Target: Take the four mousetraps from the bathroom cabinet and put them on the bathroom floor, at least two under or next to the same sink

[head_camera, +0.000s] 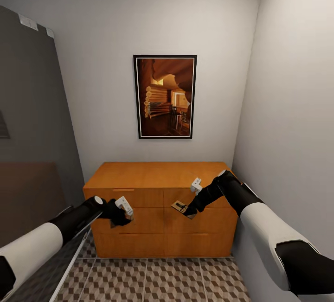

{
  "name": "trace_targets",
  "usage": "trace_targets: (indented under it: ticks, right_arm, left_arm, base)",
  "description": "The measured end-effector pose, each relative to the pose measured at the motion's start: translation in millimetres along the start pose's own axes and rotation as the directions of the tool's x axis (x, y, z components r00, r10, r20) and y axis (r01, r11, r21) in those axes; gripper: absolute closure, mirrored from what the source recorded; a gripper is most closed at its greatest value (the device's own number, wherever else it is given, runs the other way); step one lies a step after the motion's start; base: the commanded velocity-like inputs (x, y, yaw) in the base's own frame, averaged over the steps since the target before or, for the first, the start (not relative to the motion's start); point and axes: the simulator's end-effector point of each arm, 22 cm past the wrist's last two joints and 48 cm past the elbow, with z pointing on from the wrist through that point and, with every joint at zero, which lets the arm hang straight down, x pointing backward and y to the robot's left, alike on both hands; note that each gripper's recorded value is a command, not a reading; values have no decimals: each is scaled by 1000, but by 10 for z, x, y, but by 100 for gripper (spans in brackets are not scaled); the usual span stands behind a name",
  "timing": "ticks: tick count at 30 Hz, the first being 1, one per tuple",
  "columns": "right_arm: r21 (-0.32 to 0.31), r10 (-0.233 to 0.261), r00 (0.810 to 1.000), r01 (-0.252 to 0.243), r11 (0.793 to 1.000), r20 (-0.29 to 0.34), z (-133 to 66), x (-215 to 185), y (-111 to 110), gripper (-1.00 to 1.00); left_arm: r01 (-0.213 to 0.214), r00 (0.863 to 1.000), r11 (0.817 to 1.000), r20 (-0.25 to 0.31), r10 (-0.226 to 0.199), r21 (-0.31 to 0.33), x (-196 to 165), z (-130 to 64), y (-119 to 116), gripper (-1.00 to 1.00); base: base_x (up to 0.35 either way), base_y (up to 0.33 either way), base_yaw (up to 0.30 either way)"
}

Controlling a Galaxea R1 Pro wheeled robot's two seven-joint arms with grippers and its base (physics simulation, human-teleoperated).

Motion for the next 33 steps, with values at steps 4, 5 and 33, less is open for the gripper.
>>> trace_targets:
  ticks: [4, 5, 33]
  right_arm:
    - [1, -2, 1000, 2, 1000, 1, 2, -7, 2, 100]
    - [1, -4, 1000, 4, 1000, 2, 3, -13, 5, 100]
    - [-13, 5, 1000, -5, 1000, -6, 61, 21, 48, 100]
  left_arm:
    - [15, 999, 994, -30, -18, -111, 131, 32, 221, 100]
    - [18, 999, 992, -39, -24, -126, 176, 36, 253, 100]
    - [31, 998, 989, -47, -38, -147, 244, 46, 301, 100]
  base:
    - [0, 0, 0]
    - [0, 0, 0]
    - [0, 0, 0]
